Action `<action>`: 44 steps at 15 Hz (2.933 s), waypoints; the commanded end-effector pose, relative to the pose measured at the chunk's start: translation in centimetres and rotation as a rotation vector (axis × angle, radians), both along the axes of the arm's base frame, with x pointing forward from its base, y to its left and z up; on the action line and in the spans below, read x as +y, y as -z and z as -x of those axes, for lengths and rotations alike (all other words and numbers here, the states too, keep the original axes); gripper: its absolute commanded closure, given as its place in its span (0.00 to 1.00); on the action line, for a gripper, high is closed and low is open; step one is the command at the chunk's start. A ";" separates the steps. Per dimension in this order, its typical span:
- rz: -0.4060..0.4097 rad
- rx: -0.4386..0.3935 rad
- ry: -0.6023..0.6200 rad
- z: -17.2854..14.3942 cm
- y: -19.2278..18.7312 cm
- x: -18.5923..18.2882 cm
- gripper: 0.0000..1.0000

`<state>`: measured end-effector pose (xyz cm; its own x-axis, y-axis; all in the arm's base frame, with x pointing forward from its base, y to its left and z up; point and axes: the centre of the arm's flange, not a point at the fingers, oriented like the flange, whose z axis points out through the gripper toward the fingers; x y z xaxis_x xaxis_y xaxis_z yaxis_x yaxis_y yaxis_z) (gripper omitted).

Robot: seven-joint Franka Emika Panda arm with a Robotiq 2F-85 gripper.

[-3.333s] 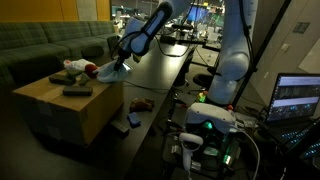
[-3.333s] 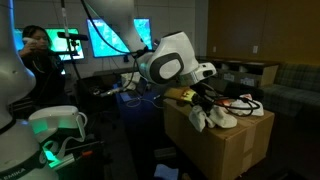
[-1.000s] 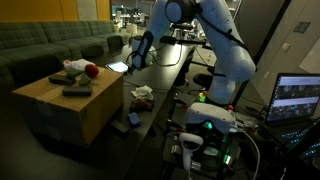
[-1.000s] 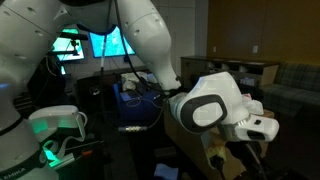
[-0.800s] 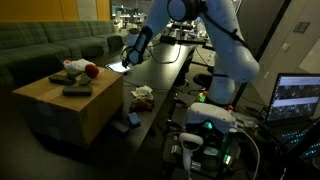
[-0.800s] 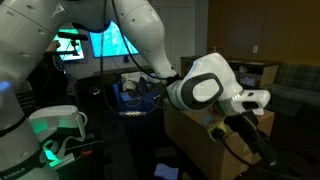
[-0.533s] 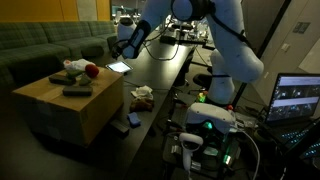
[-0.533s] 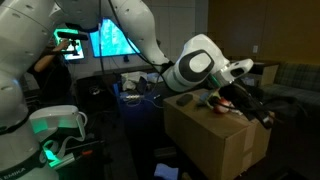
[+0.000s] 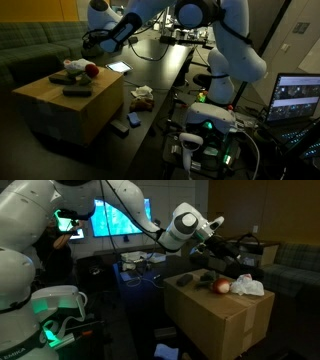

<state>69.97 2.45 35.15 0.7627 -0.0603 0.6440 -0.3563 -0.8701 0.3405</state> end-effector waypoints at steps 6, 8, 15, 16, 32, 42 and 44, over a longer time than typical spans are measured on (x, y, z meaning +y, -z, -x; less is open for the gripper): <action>-0.003 0.011 -0.218 -9.1 -0.9 2.2 0.00; -0.035 0.037 -0.258 -10.3 -0.4 1.2 0.00; -0.159 0.192 -0.331 -13.4 2.8 -2.2 0.00; -0.169 0.211 -0.335 -13.7 3.4 -2.5 0.00; -0.191 0.438 -0.349 -17.0 10.2 -3.7 0.00; -0.179 0.439 -0.366 -16.8 8.8 -4.3 0.73; -0.175 0.431 -0.370 -16.7 8.2 -4.2 0.88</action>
